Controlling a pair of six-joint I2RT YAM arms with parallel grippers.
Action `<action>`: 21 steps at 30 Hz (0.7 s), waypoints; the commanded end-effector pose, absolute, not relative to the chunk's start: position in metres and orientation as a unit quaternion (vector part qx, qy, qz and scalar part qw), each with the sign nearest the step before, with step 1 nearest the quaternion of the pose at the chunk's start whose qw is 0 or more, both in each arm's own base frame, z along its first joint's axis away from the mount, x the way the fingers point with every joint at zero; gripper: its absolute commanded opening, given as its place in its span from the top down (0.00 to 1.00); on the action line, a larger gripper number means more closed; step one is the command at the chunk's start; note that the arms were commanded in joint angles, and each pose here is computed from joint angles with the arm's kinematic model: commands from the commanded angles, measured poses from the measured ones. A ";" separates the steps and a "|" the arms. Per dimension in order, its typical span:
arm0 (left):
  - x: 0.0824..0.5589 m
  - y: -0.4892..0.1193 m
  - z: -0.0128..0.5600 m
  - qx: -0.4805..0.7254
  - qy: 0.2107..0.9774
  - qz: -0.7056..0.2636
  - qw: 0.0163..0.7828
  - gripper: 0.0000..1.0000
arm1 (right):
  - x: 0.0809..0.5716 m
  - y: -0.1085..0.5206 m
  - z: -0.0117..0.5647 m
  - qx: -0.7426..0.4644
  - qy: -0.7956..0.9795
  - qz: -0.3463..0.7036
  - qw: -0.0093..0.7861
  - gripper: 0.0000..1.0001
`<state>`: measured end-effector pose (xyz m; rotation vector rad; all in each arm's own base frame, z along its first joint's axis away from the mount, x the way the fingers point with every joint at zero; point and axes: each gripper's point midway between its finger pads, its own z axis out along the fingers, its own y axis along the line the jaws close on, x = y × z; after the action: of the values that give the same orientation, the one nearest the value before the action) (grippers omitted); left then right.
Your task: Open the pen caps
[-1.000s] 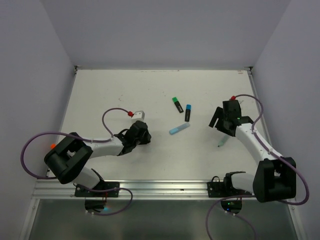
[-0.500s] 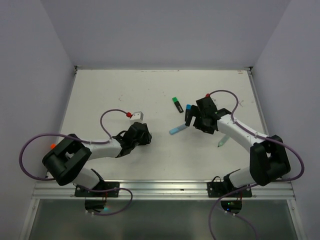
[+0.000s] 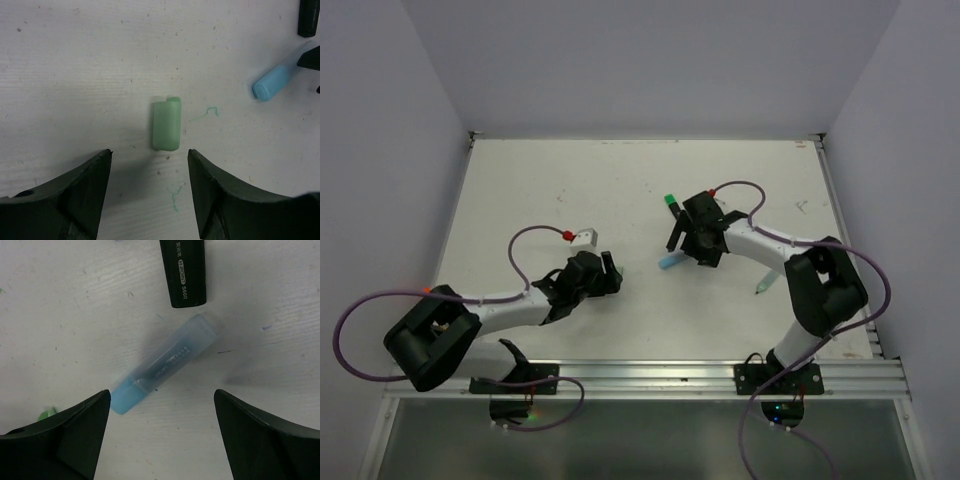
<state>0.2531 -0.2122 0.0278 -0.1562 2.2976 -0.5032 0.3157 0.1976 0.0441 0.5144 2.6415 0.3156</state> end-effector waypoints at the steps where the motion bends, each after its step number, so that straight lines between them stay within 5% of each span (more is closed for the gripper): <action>1: 0.244 -0.201 0.034 -0.072 0.898 -0.202 0.385 0.34 | 0.337 0.210 0.051 0.225 0.936 0.126 0.238 0.12; 13: 0.230 -0.195 0.103 -0.091 0.851 -0.283 0.433 0.33 | 0.344 0.201 0.021 0.280 0.933 0.065 0.216 0.18; 18: 0.228 -0.197 0.132 -0.090 0.836 -0.308 0.446 0.33 | 0.341 0.205 0.007 0.278 0.936 0.051 0.208 0.39; 21: 0.227 -0.197 0.142 -0.090 0.830 -0.315 0.450 0.33 | 0.333 0.201 0.001 0.279 0.938 0.034 0.205 0.40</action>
<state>0.2251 -0.1952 0.1209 -0.2117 2.0789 -0.7474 0.3451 0.2104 0.0217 0.7353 2.5949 0.2121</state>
